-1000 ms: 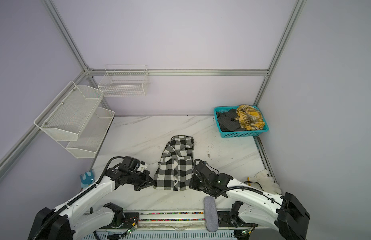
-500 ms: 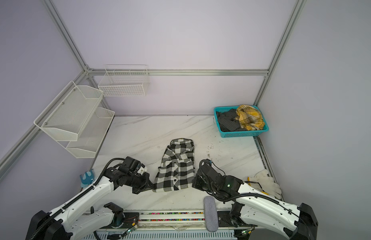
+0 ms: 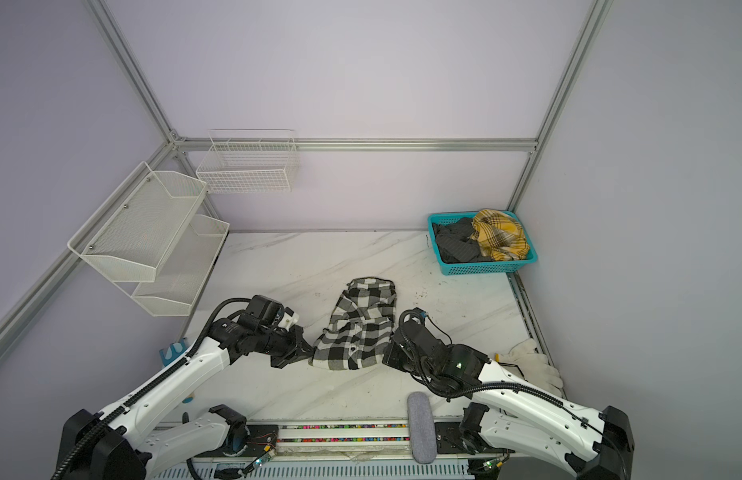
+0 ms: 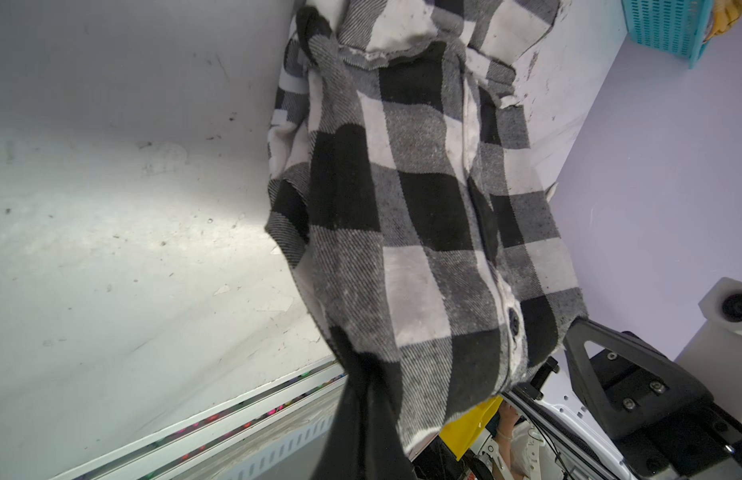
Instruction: Fold and stack the long sleeve shirts
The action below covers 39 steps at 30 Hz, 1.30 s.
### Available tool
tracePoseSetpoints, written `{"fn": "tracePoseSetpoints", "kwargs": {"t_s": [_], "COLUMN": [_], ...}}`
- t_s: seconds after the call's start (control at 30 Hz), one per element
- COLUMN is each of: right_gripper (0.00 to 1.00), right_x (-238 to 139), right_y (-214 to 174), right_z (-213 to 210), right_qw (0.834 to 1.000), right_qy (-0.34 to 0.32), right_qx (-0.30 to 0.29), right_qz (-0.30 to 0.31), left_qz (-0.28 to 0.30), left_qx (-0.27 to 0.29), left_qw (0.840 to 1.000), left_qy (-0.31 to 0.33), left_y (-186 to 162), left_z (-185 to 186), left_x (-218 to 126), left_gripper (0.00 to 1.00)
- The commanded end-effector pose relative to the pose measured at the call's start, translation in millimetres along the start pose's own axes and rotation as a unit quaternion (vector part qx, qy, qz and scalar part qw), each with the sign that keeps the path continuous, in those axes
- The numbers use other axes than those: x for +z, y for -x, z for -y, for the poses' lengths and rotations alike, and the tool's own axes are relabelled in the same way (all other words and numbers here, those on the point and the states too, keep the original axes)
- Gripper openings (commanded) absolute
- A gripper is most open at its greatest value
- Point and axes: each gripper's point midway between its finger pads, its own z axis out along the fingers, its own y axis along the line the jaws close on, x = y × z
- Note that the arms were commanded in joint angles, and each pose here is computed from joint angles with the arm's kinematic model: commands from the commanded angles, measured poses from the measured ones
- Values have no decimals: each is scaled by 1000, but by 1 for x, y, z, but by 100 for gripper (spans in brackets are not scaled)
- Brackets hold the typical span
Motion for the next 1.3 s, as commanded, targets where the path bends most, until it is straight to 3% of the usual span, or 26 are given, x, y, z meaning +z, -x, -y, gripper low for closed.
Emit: {"fn": "tracePoseSetpoints", "kwargs": {"t_s": [0.0, 0.23, 0.73, 0.97, 1.27], "right_gripper": [0, 0, 0, 0, 0], "right_x": [-2, 1, 37, 16, 0], "right_y": [10, 20, 2, 1, 19], "right_z": [-3, 2, -2, 7, 9], "right_qw": [1000, 999, 998, 999, 999], "right_qy": [-7, -19, -32, -28, -37], "right_qx": [12, 16, -43, -37, 2], "right_qz": [17, 27, -38, -28, 6], "left_qz": [28, 34, 25, 30, 56], "left_qx": [38, 55, 30, -6, 24], "left_qw": [997, 996, 999, 1000, 998], "left_qy": [-55, -62, -24, -5, -22], "left_y": [15, 23, -13, -25, 0], "left_z": [49, 65, 25, -1, 39], "left_x": [-21, -23, -17, -11, -22], "left_gripper": [0, 0, 0, 0, 0]}}
